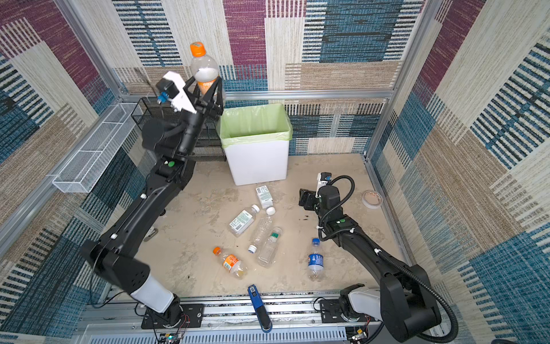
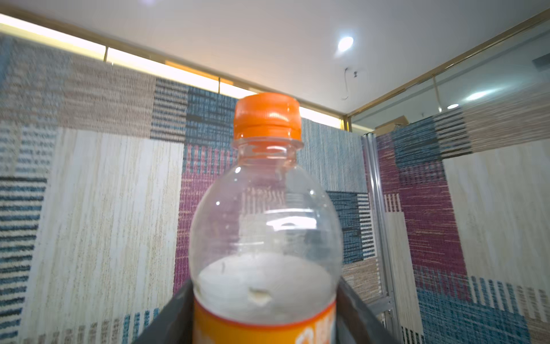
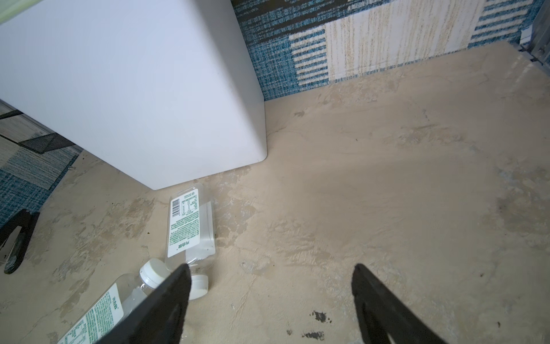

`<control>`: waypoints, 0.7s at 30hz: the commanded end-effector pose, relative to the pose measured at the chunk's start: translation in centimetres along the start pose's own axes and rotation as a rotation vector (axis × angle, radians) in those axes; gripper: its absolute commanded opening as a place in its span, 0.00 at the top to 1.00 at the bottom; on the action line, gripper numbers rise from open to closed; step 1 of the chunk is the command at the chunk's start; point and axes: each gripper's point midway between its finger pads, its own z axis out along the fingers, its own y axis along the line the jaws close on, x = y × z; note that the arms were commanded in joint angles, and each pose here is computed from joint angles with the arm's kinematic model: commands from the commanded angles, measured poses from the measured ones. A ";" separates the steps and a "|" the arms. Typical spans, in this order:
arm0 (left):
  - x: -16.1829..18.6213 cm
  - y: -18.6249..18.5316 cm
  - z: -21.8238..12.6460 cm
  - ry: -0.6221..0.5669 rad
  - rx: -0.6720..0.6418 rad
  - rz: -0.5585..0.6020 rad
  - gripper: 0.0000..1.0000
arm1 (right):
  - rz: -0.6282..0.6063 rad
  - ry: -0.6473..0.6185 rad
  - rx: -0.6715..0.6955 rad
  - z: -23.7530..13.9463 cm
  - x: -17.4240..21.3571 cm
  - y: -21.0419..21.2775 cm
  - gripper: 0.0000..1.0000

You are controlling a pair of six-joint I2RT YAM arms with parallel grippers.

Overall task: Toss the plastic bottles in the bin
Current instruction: 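Lift the orange-capped bottle with the left gripper over the bin and release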

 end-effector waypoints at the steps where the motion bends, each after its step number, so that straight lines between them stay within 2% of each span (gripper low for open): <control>1: 7.1 1.0 1.1 0.411 0.000 -0.180 0.24 | 0.012 -0.041 -0.049 -0.8 -0.9 0.9 0.15; 7: 9.4 2.8 1.4 0.455 -0.003 -0.230 0.20 | 0.000 -0.073 -0.057 -2.7 -1.0 0.7 0.14; 13: 7.3 2.8 -0.6 0.388 -0.017 -0.191 0.17 | -0.009 -0.083 -0.046 -3.3 -1.0 0.5 0.14; 17: 7.7 1.7 -3.5 0.465 0.019 -0.158 0.17 | -0.017 0.002 -0.013 -2.7 0.6 -0.2 0.14; 21: 9.6 1.9 -8.9 0.546 -0.027 -0.105 0.17 | -0.003 0.144 0.142 -3.0 3.2 -2.9 0.14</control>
